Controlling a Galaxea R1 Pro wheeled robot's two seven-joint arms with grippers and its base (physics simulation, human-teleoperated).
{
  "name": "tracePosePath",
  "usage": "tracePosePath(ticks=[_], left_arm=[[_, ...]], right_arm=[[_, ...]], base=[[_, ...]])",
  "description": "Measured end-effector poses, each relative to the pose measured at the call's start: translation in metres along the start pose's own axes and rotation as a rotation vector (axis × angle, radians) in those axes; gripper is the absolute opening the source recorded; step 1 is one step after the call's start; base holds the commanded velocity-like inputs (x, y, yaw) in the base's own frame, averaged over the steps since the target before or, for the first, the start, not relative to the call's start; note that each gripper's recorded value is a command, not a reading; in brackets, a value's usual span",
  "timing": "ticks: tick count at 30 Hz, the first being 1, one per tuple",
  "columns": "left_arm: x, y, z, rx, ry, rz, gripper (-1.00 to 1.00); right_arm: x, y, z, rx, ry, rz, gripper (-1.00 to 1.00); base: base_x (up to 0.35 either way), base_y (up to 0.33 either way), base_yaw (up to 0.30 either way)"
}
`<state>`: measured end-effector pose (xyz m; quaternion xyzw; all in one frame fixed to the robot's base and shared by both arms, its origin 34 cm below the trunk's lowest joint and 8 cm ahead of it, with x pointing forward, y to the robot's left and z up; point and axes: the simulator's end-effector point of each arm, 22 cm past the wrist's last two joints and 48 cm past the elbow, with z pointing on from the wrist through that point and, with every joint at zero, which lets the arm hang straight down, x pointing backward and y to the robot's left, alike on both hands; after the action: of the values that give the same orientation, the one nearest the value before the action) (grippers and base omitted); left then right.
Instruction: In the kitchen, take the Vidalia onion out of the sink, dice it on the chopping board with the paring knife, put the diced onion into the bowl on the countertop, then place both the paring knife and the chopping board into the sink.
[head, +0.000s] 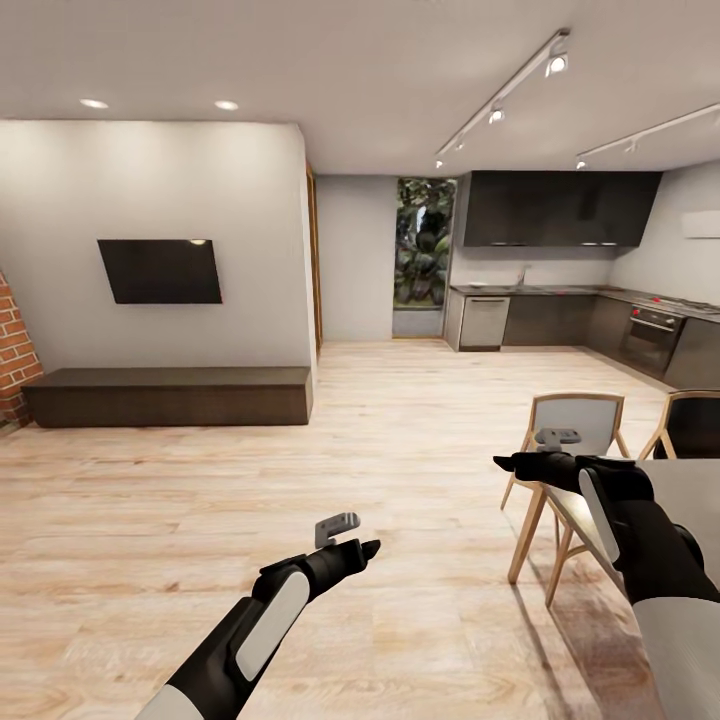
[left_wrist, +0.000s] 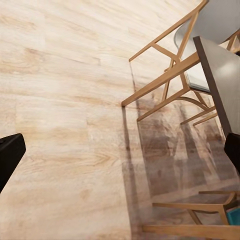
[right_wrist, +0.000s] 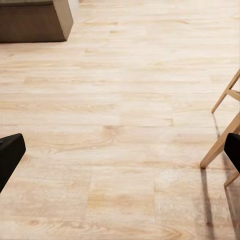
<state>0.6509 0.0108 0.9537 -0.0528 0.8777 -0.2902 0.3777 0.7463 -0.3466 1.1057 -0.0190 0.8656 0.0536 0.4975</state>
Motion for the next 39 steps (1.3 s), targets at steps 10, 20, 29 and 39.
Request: tracePosePath(ticks=[10, 20, 29, 39], left_arm=[[-0.002, -0.006, -0.007, 0.001, 0.001, 0.001, 1.00], [-0.004, -0.010, -0.014, 0.001, 0.001, 0.000, 1.00], [-0.005, -0.014, -0.019, -0.007, 0.002, 0.005, 1.00], [-0.005, -0.016, -0.021, -0.004, 0.002, 0.006, 1.00]], right_arm=[[-0.005, 0.001, -0.007, 0.000, 0.002, 0.000, 1.00], [-0.009, 0.002, -0.014, 0.000, 0.002, 0.000, 1.00], [-0.013, 0.003, -0.020, 0.000, 0.002, 0.001, 1.00], [-0.014, 0.003, -0.023, -0.001, 0.001, 0.000, 1.00]], base=[[0.000, 0.000, 0.000], [0.000, 0.000, 0.000], [0.000, 0.000, 0.000], [0.000, 0.000, 0.000]])
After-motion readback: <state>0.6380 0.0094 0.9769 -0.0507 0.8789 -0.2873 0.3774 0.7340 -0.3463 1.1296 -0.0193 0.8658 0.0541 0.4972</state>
